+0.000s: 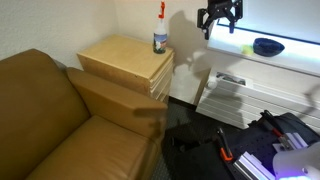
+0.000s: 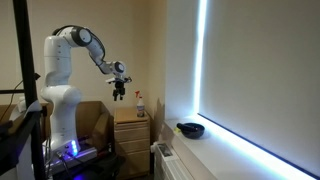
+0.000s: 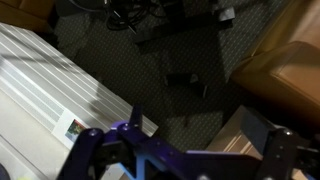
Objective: Open the top drawer of the cabinet.
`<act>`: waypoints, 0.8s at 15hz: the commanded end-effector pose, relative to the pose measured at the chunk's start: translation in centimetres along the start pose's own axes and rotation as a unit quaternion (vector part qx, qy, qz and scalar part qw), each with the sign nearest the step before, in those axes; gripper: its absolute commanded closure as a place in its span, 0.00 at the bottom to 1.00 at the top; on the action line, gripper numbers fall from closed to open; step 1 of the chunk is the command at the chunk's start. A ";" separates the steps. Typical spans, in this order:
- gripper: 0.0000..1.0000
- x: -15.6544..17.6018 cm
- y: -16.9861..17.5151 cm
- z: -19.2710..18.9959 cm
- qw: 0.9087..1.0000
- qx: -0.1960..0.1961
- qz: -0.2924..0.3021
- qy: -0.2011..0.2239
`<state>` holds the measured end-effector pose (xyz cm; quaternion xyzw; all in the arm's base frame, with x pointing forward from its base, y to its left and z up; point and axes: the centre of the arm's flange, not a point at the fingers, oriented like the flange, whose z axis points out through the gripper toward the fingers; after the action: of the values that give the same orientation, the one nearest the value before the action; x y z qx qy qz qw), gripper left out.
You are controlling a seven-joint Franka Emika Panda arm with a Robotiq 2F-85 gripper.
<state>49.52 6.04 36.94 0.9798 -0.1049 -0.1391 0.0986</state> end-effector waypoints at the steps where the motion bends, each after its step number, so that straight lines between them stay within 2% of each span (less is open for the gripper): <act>1: 0.00 0.3 0.0 -0.5 1.000 0.002 0.002 0.003; 4: 0.00 0.1 -0.1 -1.8 1.000 0.005 0.002 0.013; 6: 0.00 5.0 -0.4 2.4 0.999 0.039 0.022 0.011; 7: 0.00 6.3 -0.4 4.3 0.998 0.054 0.025 0.012; 8: 0.00 7.1 -0.4 6.1 0.996 0.078 0.035 0.015; 9: 0.00 6.3 -1.6 9.1 0.994 0.100 0.046 0.017; 12: 0.00 8.8 -3.8 16.8 0.985 0.156 0.069 0.003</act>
<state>53.09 4.26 25.26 0.9773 -0.1819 -0.1090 -0.0027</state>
